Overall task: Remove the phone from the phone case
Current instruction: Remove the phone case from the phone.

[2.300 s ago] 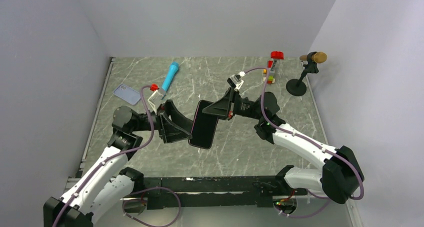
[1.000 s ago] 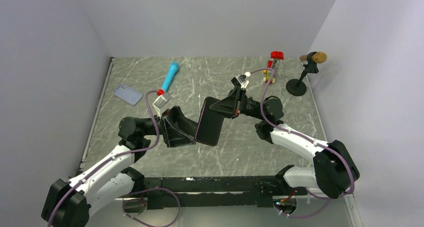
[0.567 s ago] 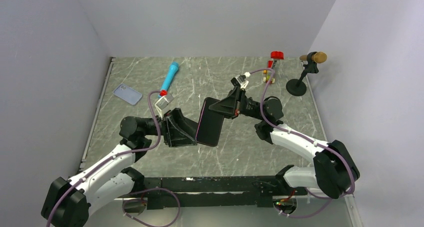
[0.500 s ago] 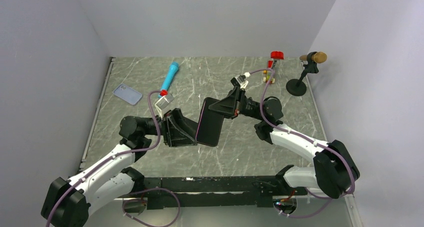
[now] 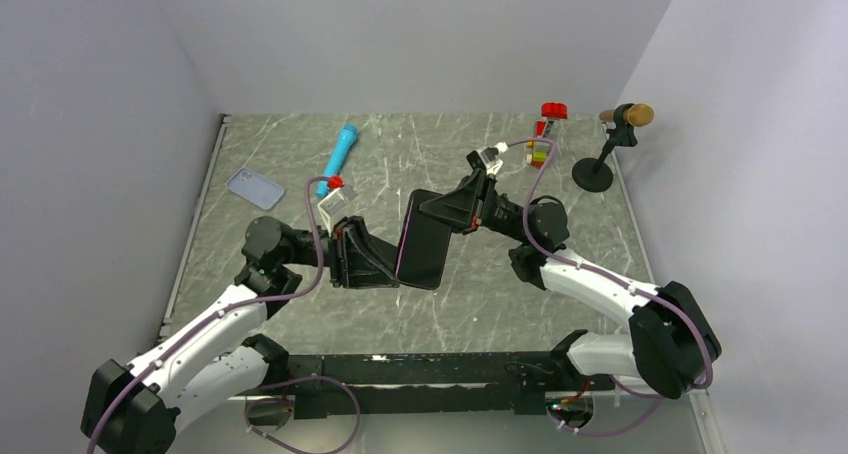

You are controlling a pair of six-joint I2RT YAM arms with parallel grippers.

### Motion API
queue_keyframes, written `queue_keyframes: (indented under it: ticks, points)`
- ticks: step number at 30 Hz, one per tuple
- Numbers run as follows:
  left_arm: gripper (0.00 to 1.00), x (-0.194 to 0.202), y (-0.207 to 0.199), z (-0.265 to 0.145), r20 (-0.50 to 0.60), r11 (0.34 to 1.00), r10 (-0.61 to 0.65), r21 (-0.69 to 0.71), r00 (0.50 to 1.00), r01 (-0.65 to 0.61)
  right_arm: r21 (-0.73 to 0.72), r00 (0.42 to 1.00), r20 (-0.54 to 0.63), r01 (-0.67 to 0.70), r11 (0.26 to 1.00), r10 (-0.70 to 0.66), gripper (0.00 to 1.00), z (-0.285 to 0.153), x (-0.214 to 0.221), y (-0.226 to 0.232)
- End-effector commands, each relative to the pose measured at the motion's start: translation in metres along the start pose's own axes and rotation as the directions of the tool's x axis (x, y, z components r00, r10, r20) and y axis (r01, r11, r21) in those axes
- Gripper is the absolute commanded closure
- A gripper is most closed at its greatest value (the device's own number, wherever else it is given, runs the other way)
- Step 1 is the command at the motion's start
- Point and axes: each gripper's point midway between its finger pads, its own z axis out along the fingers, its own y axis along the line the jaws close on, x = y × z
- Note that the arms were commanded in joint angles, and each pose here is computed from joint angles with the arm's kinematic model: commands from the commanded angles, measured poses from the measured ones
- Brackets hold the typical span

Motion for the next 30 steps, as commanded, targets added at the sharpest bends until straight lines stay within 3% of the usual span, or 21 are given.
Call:
queue_keyframes:
  ticks: [1, 9, 23, 26, 27, 29, 30]
  points:
    - [0.77, -0.017, 0.072, -0.007, 0.110, 0.941, -0.072, -0.322, 0.991, 0.104, -0.201, 0.994, -0.094, 0.040, 0.979, -0.060, 1.00, 0.006, 0.035, 0.083]
    - [0.53, -0.024, 0.073, -0.005, 0.166, 0.907, -0.128, -0.380, 0.978, 0.183, -0.112, 0.989, -0.078, 0.113, 0.987, -0.122, 1.00, 0.026, 0.034, 0.057]
    - [0.61, -0.034, 0.086, 0.009, 0.224, 0.885, -0.162, -0.397, 0.961, 0.242, 0.044, 0.974, -0.010, 0.225, 0.973, -0.224, 1.00, 0.031, 0.024, 0.031]
    - [0.68, -0.030, 0.092, 0.016, 0.208, 0.884, -0.170, -0.399, 0.963, 0.242, 0.069, 0.973, 0.010, 0.228, 0.971, -0.229, 1.00, 0.032, 0.020, 0.027]
    - [0.74, -0.027, 0.095, 0.016, 0.201, 0.881, -0.165, -0.411, 0.965, 0.236, 0.083, 0.973, 0.016, 0.228, 0.970, -0.230, 1.00, 0.032, 0.018, 0.025]
    - [0.98, -0.022, 0.109, 0.012, 0.195, 0.851, -0.144, -0.476, 0.970, 0.222, 0.115, 0.971, 0.035, 0.232, 0.966, -0.237, 1.00, 0.032, 0.014, 0.021]
    - [1.00, -0.019, 0.122, 0.003, 0.191, 0.807, -0.118, -0.553, 0.975, 0.206, 0.135, 0.970, 0.051, 0.228, 0.964, -0.237, 1.00, 0.031, 0.012, 0.018]
